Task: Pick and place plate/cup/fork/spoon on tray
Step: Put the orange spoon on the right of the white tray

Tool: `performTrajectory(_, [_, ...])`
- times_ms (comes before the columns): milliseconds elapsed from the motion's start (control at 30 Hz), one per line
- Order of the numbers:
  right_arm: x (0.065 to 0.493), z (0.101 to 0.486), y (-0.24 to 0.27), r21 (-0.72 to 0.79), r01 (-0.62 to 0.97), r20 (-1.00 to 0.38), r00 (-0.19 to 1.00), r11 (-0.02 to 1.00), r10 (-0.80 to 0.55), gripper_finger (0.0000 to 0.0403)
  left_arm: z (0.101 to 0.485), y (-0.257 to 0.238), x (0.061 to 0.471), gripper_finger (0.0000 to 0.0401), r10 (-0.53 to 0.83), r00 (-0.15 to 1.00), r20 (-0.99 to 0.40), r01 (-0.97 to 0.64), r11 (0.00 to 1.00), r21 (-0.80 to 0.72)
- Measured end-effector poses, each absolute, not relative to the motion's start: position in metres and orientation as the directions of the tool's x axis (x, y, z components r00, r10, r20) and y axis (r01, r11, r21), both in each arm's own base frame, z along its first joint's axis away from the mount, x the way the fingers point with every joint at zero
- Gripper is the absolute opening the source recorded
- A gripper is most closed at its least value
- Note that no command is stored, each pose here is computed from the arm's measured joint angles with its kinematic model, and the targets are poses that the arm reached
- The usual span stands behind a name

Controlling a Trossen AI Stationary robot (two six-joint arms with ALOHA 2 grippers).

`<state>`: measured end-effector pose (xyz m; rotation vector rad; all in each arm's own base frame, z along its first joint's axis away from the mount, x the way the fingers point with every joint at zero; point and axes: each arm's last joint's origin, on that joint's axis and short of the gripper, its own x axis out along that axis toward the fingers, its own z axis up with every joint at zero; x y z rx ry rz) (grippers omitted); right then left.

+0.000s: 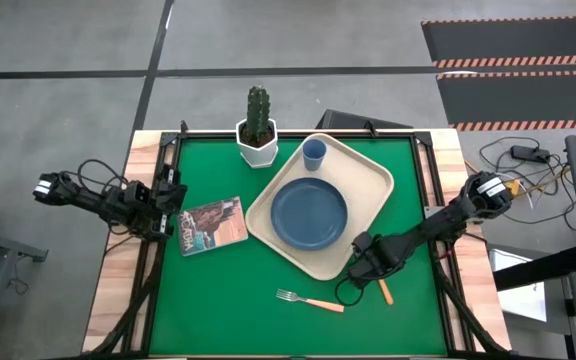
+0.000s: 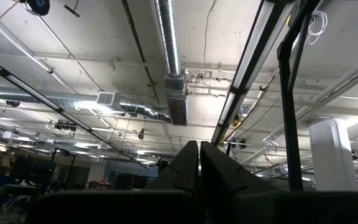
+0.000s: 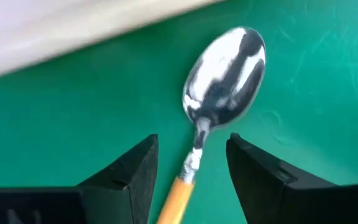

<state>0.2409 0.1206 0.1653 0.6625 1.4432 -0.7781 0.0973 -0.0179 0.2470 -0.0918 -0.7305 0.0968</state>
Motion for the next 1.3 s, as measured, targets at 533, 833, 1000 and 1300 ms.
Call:
performTrajectory(533, [0.233,0.153,0.126,-0.043,0.816,-0.999,-0.029,0.576,-0.033,0.0156,0.247,-0.018,0.097,0.0000,0.122,0.741,0.660,-0.058,0.991,-0.118])
performTrajectory(833, [0.226,0.142,0.131,-0.024,0.837,-1.000,-0.021,0.546,-0.012,0.0114,0.247,-0.018,0.097,0.0000,0.123,0.742,0.659,-0.059,0.991,-0.119])
performTrajectory(1000, [0.223,0.139,0.129,-0.035,0.837,-0.999,-0.030,0.546,-0.018,0.0053,0.247,-0.018,0.097,0.0000,0.124,0.741,0.659,-0.059,0.991,-0.119])
performTrajectory(1300, [0.217,0.163,0.125,-0.060,0.820,-0.998,-0.068,0.570,-0.007,0.0021,0.247,-0.018,0.097,0.0000,0.124,0.742,0.659,-0.060,0.991,-0.119])
